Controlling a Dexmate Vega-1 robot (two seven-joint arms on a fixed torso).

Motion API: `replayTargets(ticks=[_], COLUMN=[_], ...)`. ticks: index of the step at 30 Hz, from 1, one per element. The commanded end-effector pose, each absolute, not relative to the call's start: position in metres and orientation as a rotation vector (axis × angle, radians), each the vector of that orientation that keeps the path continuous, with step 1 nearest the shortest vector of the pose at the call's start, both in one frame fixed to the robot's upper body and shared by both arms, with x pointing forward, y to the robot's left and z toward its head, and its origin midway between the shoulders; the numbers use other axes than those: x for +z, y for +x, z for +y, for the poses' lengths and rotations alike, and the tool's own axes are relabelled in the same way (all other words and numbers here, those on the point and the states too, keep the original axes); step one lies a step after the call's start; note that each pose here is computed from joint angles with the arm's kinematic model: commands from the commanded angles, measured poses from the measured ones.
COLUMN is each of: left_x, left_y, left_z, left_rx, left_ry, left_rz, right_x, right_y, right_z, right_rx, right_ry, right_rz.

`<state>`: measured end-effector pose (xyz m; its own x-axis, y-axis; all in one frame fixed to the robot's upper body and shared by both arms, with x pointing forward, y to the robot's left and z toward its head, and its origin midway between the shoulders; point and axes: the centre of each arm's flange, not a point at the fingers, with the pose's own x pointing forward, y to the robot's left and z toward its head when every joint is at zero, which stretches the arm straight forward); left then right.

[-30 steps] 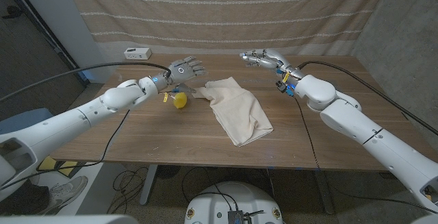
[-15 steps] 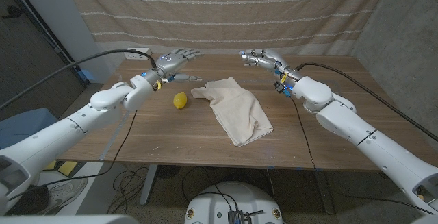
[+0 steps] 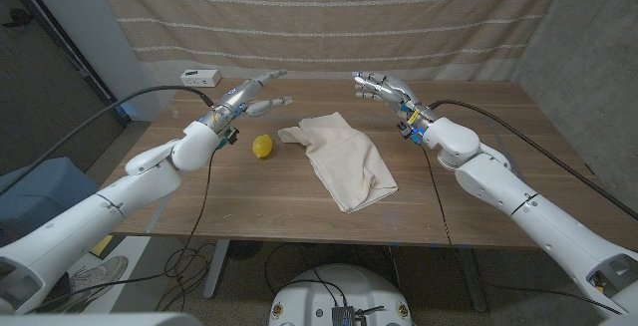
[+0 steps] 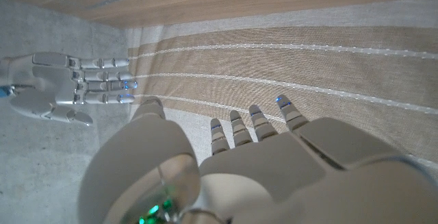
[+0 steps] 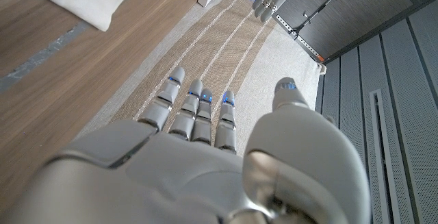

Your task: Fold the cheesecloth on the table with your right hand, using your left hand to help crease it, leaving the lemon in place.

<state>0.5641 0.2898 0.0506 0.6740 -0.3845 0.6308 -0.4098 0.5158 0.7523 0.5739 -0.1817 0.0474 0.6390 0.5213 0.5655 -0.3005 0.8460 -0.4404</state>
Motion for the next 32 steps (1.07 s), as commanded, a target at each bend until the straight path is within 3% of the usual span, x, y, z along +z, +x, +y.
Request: replayTargets(ticks=[1, 19, 25, 32], left_x=[0.035, 0.031, 0.025, 0.015], left_y=[0.561, 0.578, 0.586, 0.607], left_z=[0.307, 0.317, 0.322, 0.33], left_rx=[-0.104, -0.275, -0.297, -0.301], left_ry=[0.749, 0.46, 0.408, 0.361], left_rz=[-0.867, -0.871, -0.86, -0.801], right_x=[0.04, 0.035, 0.035, 0.023], right_y=[0.582, 0.591, 0.58, 0.57], right_z=[-0.191, -0.207, -0.215, -0.201], right_rx=[0.466, 0.355, 0.253, 0.255], right_ry=[-0.224, -0.082, -0.095, -0.039], right_rz=[-0.733, -0.737, -0.736, -0.762])
